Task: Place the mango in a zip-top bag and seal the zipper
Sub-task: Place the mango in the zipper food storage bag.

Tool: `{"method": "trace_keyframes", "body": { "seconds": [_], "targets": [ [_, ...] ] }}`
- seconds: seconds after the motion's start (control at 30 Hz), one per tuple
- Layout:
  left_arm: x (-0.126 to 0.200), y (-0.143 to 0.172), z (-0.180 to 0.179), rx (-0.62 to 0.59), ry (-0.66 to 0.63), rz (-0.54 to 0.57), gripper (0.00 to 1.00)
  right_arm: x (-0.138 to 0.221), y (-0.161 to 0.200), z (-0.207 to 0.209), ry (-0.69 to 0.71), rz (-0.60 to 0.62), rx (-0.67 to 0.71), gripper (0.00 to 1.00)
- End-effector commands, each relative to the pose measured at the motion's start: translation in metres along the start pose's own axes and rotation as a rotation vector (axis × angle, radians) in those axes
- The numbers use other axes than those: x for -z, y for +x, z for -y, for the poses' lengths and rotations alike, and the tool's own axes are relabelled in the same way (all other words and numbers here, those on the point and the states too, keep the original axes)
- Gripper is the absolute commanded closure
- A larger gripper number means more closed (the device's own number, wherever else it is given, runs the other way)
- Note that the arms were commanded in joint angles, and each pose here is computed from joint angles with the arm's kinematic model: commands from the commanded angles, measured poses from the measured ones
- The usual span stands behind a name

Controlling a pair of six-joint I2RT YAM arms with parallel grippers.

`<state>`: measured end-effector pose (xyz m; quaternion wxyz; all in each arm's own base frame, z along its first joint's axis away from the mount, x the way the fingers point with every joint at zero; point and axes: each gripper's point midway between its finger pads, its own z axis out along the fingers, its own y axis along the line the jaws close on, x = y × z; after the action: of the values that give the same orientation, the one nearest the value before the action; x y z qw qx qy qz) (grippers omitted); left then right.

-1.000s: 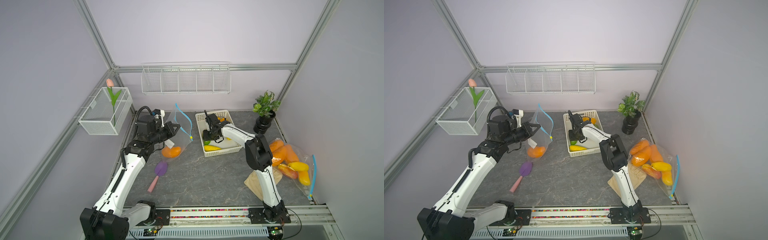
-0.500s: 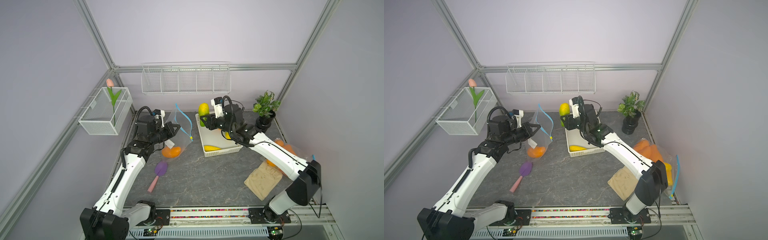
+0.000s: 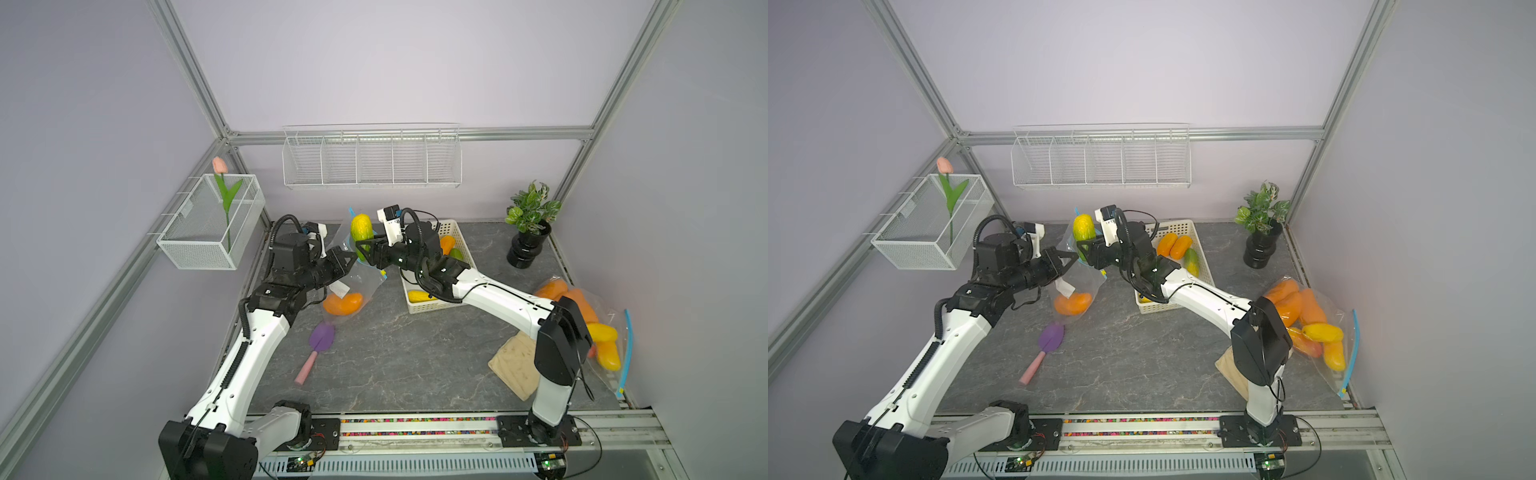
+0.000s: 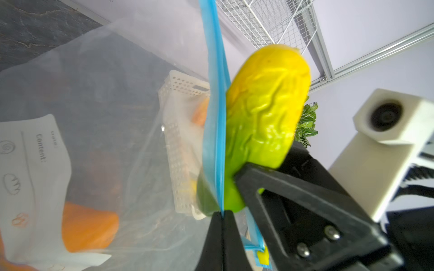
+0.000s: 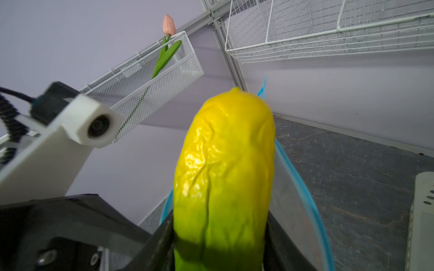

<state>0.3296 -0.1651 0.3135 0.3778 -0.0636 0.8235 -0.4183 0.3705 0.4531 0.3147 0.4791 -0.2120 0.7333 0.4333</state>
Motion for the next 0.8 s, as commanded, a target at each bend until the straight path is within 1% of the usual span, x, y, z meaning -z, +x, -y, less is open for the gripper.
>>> {"method": "trace_keyframes", "body": {
  "seconds": [0.0,0.03,0.13,0.2,0.3,0.37,0.4,0.47,0.5,0.6,0.67,0.7,0.77],
  "targets": [
    [0.011,-0.007,0.015,-0.043,0.033,0.036,1.0,0.005,-0.013,-0.011,-0.023,0.034,0.014,0.36],
    [0.01,-0.008,0.015,-0.045,0.031,0.033,1.0,0.005,-0.012,-0.011,-0.023,0.026,0.025,0.3],
    [0.012,-0.01,0.016,-0.054,0.025,0.035,1.0,0.011,-0.012,-0.009,-0.013,0.021,0.04,0.15],
    [0.014,-0.011,0.016,-0.062,0.021,0.039,1.0,0.019,-0.018,-0.008,0.001,0.03,0.056,0.13],
    [0.016,-0.012,0.015,-0.074,0.01,0.045,1.0,0.042,-0.032,0.0,0.033,0.023,0.045,0.13],
    [0.016,-0.012,0.013,-0.08,-0.001,0.042,1.0,0.066,-0.035,0.017,0.096,-0.029,0.035,0.13],
    [0.016,-0.011,0.012,-0.084,-0.004,0.039,1.0,0.081,-0.03,0.029,0.158,-0.075,0.034,0.13],
    [0.016,-0.011,0.011,-0.089,-0.006,0.04,1.0,0.114,-0.013,0.066,0.329,-0.143,0.027,0.11],
    [0.015,-0.011,0.01,-0.091,-0.006,0.039,1.0,0.13,-0.002,0.087,0.404,-0.173,0.006,0.09],
    [0.012,-0.011,0.011,-0.092,0.006,0.036,1.0,0.167,0.025,0.142,0.603,-0.258,-0.072,0.11],
    [0.012,-0.01,0.011,-0.093,0.006,0.035,1.0,0.18,0.041,0.17,0.719,-0.34,-0.091,0.13],
    [0.012,-0.01,0.01,-0.092,0.002,0.035,1.0,0.186,0.05,0.186,0.787,-0.383,-0.1,0.18],
    [0.015,-0.009,0.01,-0.095,-0.003,0.041,1.0,0.19,0.061,0.212,0.881,-0.449,-0.111,0.2]
  ]
}}
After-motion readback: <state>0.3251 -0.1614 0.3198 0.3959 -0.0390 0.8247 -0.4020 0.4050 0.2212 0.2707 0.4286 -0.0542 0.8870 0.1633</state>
